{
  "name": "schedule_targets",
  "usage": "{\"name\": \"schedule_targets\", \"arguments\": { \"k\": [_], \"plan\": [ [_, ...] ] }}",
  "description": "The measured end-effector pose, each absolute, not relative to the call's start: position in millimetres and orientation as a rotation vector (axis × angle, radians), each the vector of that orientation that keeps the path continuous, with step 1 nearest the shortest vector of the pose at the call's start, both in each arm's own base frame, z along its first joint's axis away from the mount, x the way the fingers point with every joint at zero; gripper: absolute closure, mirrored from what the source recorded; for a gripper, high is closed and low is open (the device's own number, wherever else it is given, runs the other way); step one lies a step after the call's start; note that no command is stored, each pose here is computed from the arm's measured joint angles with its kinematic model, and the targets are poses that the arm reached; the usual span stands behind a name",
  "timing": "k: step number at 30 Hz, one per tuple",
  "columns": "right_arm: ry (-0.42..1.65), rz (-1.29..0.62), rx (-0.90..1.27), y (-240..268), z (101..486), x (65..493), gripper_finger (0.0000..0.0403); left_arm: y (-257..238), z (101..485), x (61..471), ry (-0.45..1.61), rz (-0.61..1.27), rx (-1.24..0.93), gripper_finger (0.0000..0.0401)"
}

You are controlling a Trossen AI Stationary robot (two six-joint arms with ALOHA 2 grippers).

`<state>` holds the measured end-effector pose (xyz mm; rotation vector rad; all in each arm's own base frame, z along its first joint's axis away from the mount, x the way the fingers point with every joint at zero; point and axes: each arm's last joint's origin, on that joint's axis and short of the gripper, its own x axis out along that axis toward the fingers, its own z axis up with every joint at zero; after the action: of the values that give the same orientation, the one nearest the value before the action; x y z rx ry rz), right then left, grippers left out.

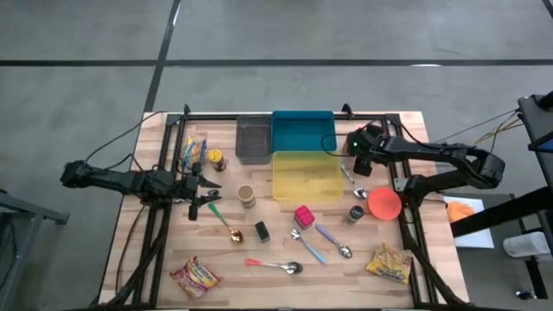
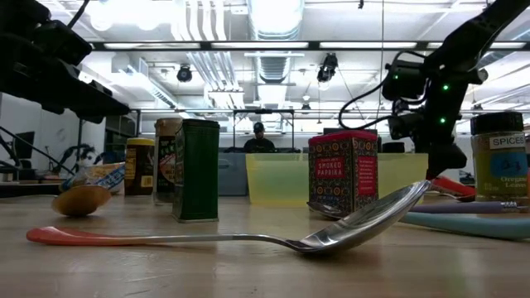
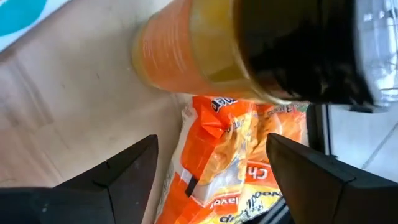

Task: Pick & Place Food Item
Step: Put the orange noodle pack into the blue bin

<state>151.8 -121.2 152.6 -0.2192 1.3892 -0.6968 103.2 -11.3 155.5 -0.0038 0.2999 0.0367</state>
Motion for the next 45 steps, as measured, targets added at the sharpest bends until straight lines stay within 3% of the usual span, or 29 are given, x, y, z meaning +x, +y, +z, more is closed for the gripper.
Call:
{"name": "schedule_targets", "arguments": {
  "k": [25, 45],
  "plan": [
    [1.400, -0.662, -0.173, -136.7, 136.7, 155.1, 0.0113, -11.3, 155.5, 103.2, 0.300, 0.037, -0.004, 0.0228],
    [1.385, -0.706, -0.124, -134.5, 134.6, 152.5, 0.0309, -11.3, 155.5, 103.2, 0.300, 0.037, -0.004, 0.0228]
  ]
}}
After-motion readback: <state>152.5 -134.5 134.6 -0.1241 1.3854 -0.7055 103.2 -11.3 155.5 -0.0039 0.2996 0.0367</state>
